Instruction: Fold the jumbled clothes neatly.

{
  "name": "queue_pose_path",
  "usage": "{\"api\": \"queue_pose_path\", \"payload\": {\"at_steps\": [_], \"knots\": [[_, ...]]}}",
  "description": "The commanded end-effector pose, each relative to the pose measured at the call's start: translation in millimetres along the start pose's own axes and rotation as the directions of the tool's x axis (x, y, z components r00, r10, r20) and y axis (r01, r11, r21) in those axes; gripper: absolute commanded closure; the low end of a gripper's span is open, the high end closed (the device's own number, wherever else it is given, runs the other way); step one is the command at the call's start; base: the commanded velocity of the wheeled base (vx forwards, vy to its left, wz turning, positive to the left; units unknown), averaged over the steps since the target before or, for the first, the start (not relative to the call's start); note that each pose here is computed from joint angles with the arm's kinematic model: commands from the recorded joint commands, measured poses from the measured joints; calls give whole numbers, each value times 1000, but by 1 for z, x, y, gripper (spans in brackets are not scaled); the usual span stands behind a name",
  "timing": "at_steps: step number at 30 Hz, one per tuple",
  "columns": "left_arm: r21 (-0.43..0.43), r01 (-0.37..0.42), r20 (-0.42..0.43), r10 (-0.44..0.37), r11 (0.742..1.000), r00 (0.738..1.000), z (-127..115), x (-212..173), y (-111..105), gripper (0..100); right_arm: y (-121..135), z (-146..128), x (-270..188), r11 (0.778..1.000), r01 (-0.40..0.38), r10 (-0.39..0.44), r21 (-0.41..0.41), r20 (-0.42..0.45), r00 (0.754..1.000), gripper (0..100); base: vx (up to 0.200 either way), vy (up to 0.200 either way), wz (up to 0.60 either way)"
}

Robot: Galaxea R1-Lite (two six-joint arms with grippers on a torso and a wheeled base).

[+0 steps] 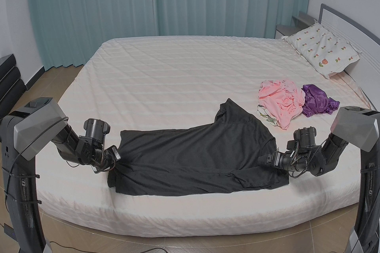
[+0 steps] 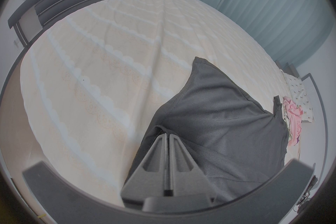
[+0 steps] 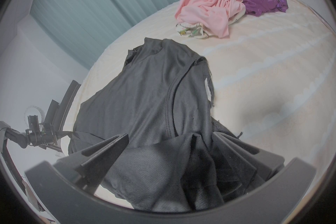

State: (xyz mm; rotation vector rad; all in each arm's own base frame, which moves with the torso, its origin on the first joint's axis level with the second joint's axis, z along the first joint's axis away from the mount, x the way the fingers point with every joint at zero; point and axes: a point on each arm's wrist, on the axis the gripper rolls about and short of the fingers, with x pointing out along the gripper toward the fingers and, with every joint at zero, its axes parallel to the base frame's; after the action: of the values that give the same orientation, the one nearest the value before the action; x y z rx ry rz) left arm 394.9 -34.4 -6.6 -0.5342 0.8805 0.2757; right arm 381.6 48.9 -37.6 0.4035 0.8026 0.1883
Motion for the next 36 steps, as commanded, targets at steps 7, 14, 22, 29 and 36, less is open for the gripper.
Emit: {"api": "queue_pose_path", "payload": {"at_steps": [7,14,22,29,36], "knots": [[-3,-13,15,13,1000,1000,1,-2,0,100,-4,-5,11,1000,10,-10,7,-40,999,100,0,0,0],[-7,-18,21,19,1000,1000,2,-1,1,100,-4,0,8,1000,4,-3,20,-19,1000,100,0,0,0],[-48,-36,47,38,998,998,5,-2,1,100,-1,17,-13,998,-28,27,50,33,999,100,0,0,0],[-97,-56,71,63,994,995,10,-2,5,100,-3,23,-20,997,-41,35,63,84,996,100,0,0,0],[-138,-61,77,72,989,994,14,-2,10,100,-8,16,-12,997,-58,51,51,128,990,100,0,0,0]]}}
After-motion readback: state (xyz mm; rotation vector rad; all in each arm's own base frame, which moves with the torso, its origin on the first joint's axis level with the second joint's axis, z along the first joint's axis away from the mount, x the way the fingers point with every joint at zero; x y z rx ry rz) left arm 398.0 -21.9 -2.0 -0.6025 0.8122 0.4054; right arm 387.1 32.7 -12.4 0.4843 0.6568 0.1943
